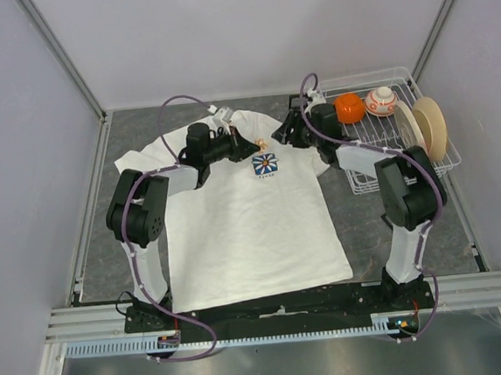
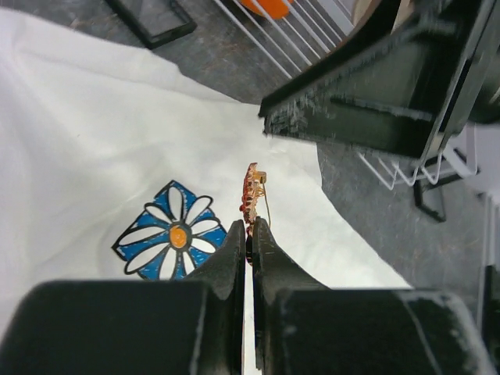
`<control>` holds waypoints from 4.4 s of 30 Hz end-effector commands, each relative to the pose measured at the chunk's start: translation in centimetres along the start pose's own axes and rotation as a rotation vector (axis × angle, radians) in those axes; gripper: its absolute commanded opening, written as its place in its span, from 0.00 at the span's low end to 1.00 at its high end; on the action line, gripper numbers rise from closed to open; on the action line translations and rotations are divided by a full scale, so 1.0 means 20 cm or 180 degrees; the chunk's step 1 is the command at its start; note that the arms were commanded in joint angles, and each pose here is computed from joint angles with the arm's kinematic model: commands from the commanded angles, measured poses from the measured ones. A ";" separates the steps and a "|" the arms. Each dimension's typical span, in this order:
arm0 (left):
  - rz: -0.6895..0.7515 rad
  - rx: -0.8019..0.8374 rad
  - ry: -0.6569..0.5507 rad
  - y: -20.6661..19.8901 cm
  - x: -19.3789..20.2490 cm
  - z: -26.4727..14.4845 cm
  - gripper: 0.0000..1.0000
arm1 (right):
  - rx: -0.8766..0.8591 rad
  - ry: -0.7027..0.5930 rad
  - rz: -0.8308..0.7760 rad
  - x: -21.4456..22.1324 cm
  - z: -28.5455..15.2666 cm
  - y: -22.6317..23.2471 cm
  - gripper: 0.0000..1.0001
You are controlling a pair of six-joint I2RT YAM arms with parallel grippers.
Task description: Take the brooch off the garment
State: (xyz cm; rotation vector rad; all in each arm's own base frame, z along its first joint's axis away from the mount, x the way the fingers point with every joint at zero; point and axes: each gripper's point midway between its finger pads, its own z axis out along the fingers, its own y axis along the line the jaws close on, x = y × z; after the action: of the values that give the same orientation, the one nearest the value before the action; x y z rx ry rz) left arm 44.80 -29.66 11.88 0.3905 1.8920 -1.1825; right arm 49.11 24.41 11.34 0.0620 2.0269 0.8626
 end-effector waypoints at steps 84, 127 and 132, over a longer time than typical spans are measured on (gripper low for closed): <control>0.4311 -0.0422 -0.0965 -1.16 0.44 0.02 0.02 | 0.0869 0.0265 0.1978 0.37 -1.16 0.24 0.23; 0.4439 -0.0588 -0.0983 -1.16 0.44 0.05 0.03 | 0.1184 -0.0167 0.2389 0.35 -1.14 0.21 0.00; 0.4224 -0.0530 -0.1021 -1.17 0.43 0.02 0.44 | 0.1062 -0.0312 0.2288 0.30 -1.17 0.22 0.00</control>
State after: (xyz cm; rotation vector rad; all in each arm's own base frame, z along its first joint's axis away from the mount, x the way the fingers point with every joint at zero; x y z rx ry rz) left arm 25.53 -42.44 14.09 1.1947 1.0713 -0.0628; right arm 25.97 17.46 15.83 1.0879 2.1315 0.8842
